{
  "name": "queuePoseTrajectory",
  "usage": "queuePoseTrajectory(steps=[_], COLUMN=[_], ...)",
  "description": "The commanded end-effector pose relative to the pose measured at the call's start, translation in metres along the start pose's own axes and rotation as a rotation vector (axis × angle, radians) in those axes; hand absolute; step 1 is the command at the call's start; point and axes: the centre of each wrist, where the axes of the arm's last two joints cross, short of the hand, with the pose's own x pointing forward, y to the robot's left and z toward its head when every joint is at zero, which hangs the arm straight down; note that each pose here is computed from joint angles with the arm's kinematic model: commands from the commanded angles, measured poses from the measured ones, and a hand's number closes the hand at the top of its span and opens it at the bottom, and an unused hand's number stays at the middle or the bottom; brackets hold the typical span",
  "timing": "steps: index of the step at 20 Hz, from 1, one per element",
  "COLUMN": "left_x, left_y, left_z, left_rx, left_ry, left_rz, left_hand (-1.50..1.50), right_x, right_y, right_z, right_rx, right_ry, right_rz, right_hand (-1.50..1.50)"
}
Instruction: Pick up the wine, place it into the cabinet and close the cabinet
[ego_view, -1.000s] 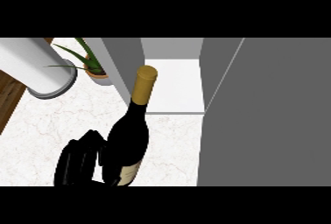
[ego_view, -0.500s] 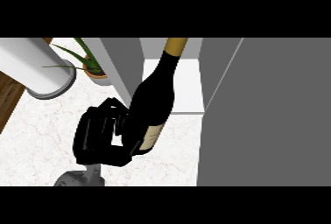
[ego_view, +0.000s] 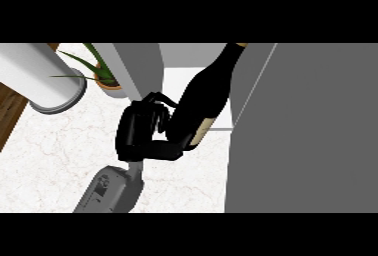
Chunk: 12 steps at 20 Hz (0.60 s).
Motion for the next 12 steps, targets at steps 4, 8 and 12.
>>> queuePoseTrajectory(steps=[4, 8, 12], left_x=[-0.032, -0.027, -0.046], left_y=[-0.017, -0.041, -0.025], left_z=[-0.016, -0.022, -0.029], left_rx=[-0.012, 0.038, 0.051], left_ry=[0.046, 0.052, 0.075], left_rz=[-0.107, -0.082, -0.072], left_hand=[1.50, 1.50, 1.50], right_x=[0.019, 0.001, -0.008], right_y=[0.007, -0.011, -0.004], right_z=[-0.004, -0.006, 0.020], right_rx=[0.002, -0.001, 0.031], right_ry=[-0.001, 0.001, 0.011], right_rz=[-0.005, 0.000, 0.001], right_hand=[-1.50, -1.50, -1.50])
